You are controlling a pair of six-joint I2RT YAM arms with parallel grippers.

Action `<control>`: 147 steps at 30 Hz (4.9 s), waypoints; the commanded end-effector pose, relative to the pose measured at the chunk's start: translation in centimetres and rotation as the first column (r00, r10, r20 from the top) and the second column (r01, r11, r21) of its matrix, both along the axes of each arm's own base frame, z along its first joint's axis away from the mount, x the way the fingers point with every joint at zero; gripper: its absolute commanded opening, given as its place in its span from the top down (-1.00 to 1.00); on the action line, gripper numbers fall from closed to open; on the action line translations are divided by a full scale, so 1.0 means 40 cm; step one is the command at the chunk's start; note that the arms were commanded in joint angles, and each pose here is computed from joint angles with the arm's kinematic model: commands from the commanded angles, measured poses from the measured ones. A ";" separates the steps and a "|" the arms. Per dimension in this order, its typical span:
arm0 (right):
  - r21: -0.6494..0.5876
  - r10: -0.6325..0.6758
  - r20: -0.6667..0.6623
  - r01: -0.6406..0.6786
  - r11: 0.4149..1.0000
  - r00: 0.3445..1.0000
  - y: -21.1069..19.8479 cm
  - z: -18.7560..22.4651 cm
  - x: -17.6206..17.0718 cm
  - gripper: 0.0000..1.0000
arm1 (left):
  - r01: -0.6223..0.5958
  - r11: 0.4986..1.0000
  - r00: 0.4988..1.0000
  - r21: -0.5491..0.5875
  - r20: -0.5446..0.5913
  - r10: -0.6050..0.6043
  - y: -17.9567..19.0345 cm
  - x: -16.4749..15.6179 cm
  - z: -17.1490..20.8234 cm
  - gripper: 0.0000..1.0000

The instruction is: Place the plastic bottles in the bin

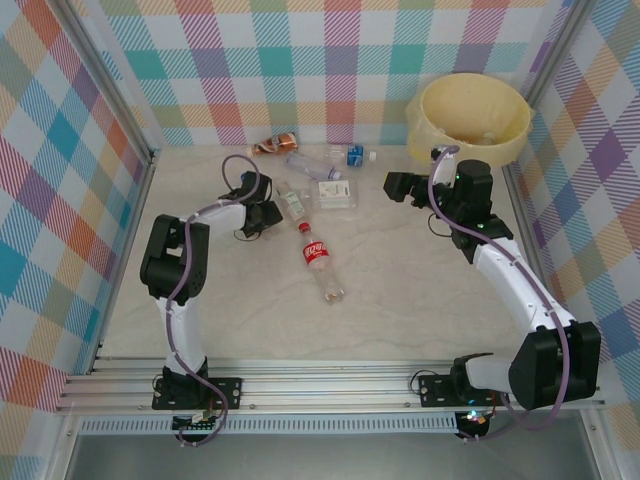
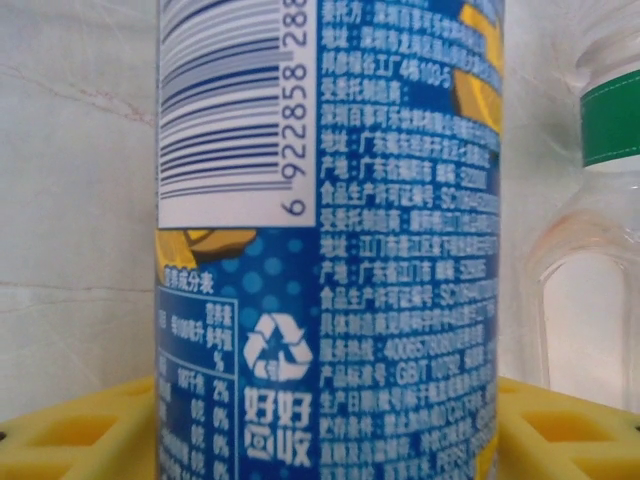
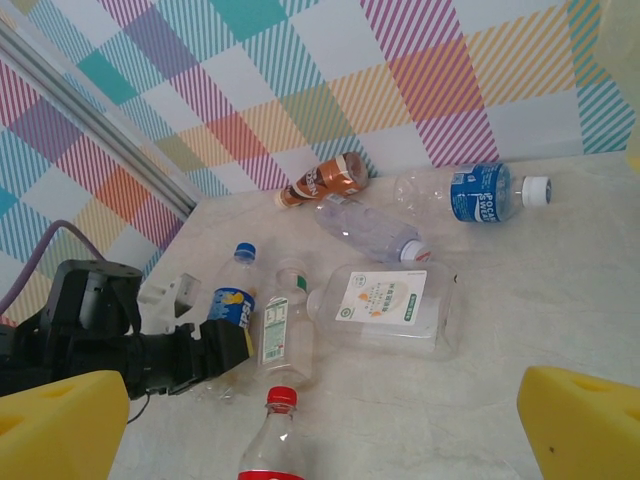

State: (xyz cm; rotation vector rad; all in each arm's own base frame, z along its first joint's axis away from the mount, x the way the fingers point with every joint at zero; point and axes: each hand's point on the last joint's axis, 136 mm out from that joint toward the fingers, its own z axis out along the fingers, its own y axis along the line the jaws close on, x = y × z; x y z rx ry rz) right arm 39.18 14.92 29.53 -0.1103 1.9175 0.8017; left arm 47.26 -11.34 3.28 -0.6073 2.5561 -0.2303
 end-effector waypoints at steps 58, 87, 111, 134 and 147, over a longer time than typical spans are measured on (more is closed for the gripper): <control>0.184 0.519 0.094 -0.528 0.829 0.849 0.315 0.181 -0.157 -0.99 | 0.939 0.285 0.326 -0.192 0.759 -0.563 -0.550 -0.366 0.702 0.22; 0.280 0.275 -0.094 -0.240 0.930 0.957 0.285 0.134 -0.016 -0.59 | 0.975 0.141 0.223 -0.173 0.758 -0.614 -0.619 -0.429 0.686 0.13; 0.049 -0.129 -0.046 0.131 0.990 0.991 0.019 0.149 0.020 -0.06 | 0.840 0.533 0.442 -0.100 0.695 -0.567 -0.520 -0.328 0.654 -1.00; -0.038 -0.434 0.385 0.484 0.874 0.815 -0.222 0.504 0.157 0.01 | -0.236 0.967 0.847 0.101 0.508 0.154 0.054 -0.304 0.491 -1.00; -0.172 -0.471 0.476 0.604 0.778 0.743 -0.308 0.555 0.313 -0.02 | -0.260 0.962 0.854 0.087 0.486 0.186 0.083 -0.312 0.462 -1.00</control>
